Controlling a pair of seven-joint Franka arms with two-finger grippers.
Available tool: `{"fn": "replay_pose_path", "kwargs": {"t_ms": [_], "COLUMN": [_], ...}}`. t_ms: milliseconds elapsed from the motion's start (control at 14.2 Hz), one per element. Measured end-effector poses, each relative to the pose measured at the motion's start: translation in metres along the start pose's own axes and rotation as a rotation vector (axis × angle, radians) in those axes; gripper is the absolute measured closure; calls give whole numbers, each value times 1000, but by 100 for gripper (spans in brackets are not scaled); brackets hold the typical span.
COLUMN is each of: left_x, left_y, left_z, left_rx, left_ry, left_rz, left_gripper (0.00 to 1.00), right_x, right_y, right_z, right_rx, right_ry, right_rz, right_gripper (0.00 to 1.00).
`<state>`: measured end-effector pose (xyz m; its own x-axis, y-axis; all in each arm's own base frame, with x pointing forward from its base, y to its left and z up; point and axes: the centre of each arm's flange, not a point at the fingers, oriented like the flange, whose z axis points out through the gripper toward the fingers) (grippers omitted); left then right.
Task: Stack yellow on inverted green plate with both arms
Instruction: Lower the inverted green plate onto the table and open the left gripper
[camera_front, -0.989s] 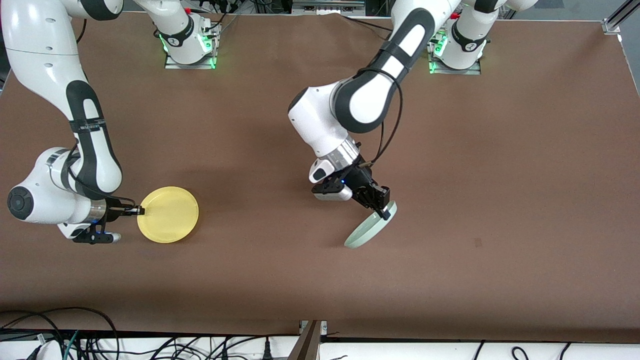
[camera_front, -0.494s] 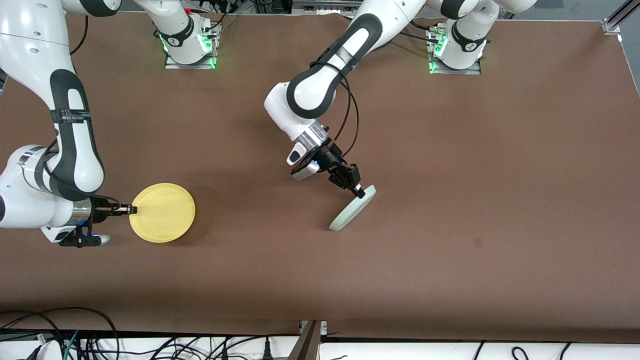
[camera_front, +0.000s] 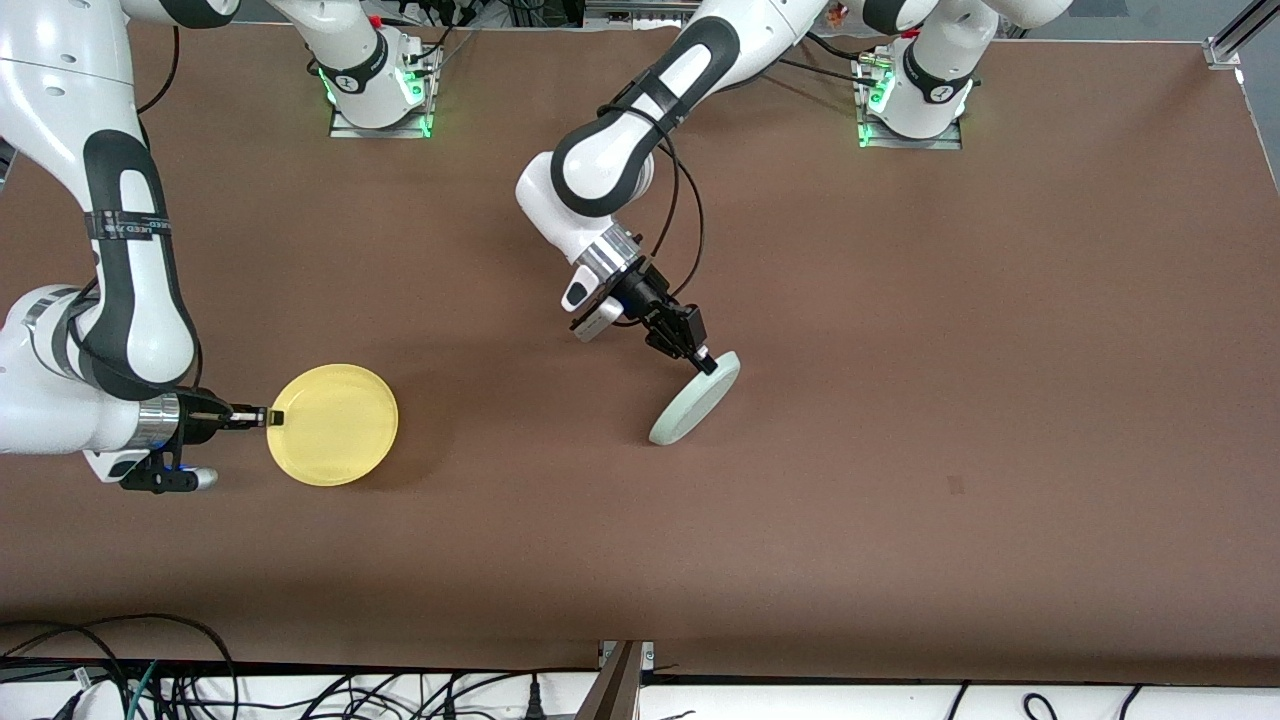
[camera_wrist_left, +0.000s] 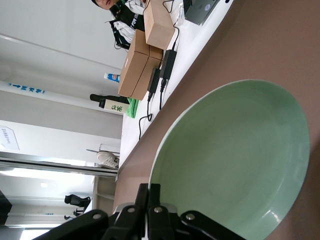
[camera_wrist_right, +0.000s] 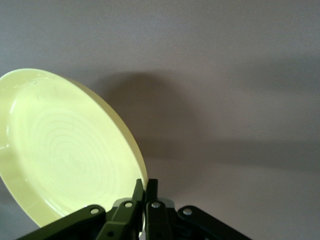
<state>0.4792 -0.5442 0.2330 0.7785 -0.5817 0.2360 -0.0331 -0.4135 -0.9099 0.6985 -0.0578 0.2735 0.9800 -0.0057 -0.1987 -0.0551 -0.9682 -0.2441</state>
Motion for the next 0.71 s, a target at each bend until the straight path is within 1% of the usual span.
{"fn": "replay_pose_path", "kwargs": {"t_ms": [283,494,706], "left_x": [-13,-15,-22], "left_y": [17,19,26], "left_z": [-10,-16,-24], "left_rx": [34,37,53], "left_ry": [-1,5,11], "left_rz": [-37,-38,-28], "left_gripper": [97,97,97], "right_x": [-2,-4,-5], "right_y": [-1,-3,-5], "right_z": [2,4,5], "right_rx": [6,13,28], "right_ry": [-19,-42,-45], "right_rz": [0,-2,-1], "right_gripper": [97,97,97]}}
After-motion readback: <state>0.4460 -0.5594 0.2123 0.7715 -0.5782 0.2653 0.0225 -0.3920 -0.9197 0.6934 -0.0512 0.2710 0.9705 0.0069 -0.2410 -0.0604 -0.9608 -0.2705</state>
